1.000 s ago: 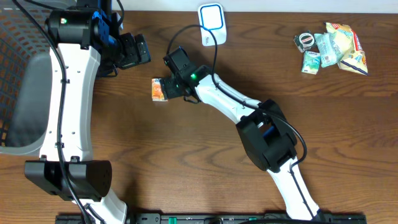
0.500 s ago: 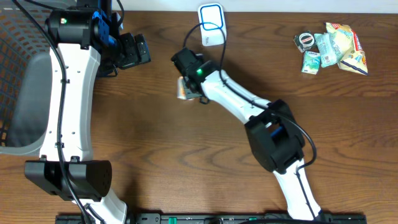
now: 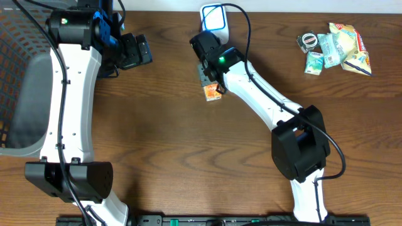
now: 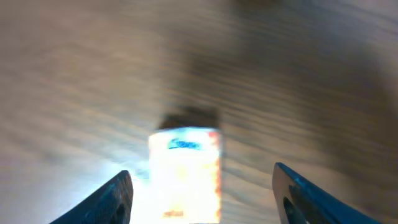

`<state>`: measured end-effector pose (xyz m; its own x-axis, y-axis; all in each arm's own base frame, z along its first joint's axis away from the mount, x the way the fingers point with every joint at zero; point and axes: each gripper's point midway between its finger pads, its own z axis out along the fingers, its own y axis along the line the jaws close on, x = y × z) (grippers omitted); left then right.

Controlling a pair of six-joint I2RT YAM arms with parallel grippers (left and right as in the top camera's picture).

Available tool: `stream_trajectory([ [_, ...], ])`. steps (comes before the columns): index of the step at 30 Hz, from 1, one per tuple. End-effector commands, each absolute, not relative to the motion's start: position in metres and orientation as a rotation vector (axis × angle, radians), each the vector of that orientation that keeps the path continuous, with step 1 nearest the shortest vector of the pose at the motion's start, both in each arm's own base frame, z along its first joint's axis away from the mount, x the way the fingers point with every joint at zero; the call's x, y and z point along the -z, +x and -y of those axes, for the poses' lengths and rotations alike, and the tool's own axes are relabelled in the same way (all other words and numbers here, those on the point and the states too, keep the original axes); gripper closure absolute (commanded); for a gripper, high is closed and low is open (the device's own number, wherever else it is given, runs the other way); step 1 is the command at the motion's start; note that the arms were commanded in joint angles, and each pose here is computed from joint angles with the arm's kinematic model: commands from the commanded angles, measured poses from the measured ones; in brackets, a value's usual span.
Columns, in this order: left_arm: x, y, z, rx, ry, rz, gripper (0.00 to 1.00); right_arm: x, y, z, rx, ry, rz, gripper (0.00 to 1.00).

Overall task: Scan the item barcode
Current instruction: 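Lift the Kleenex pack toward the scanner with the right gripper, then set the Kleenex pack down mid-table and release it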

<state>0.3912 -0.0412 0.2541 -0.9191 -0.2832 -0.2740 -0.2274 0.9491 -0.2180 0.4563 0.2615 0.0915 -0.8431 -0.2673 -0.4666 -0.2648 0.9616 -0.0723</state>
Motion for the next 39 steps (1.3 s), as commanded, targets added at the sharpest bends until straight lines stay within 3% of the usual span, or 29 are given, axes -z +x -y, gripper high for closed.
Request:
stream_trajectory([
  [1,-0.253,0.392,0.037,0.24,-0.379,-2.8,0.02,-0.08,0.439,-0.289,-0.07,-0.687,-2.613,0.34],
  [9,-0.253,0.392,0.037,0.24,-0.379,-2.8,0.02,-0.03,0.433,-0.285,0.124,-0.735,-2.662,0.35],
  [13,-0.253,0.392,0.037,0.24,-0.379,-2.8,0.02,-0.004,0.429,-0.278,0.172,-0.752,-2.708,0.4],
  [17,-0.253,0.392,0.037,0.24,-0.379,-2.8,0.02,0.003,0.427,-0.268,0.22,-0.751,-2.735,0.55],
  [19,-0.253,0.392,0.037,0.24,-0.379,-2.8,0.02,0.002,0.428,-0.266,0.224,-0.746,-2.735,0.76],
  [22,-0.253,0.392,0.037,0.24,-0.379,-2.8,0.02,-0.006,0.431,-0.265,0.215,-0.73,-2.724,0.99],
  [24,-0.253,0.392,0.037,0.24,-0.379,-2.8,0.02,-0.016,0.436,-0.262,0.2,-0.682,-2.718,0.99],
  [28,-0.253,0.392,0.037,0.24,-0.379,-2.8,0.02,-0.049,0.44,-0.264,-0.012,-0.623,-2.724,0.99],
  [35,-0.253,0.392,0.037,0.24,-0.379,-2.8,0.02,-0.109,0.425,-0.287,-0.893,-0.581,-2.709,0.99],
  [39,-0.253,0.392,0.037,0.24,-0.379,-2.8,0.02,-0.115,0.406,-0.289,-1.311,-0.533,-2.715,0.99],
])
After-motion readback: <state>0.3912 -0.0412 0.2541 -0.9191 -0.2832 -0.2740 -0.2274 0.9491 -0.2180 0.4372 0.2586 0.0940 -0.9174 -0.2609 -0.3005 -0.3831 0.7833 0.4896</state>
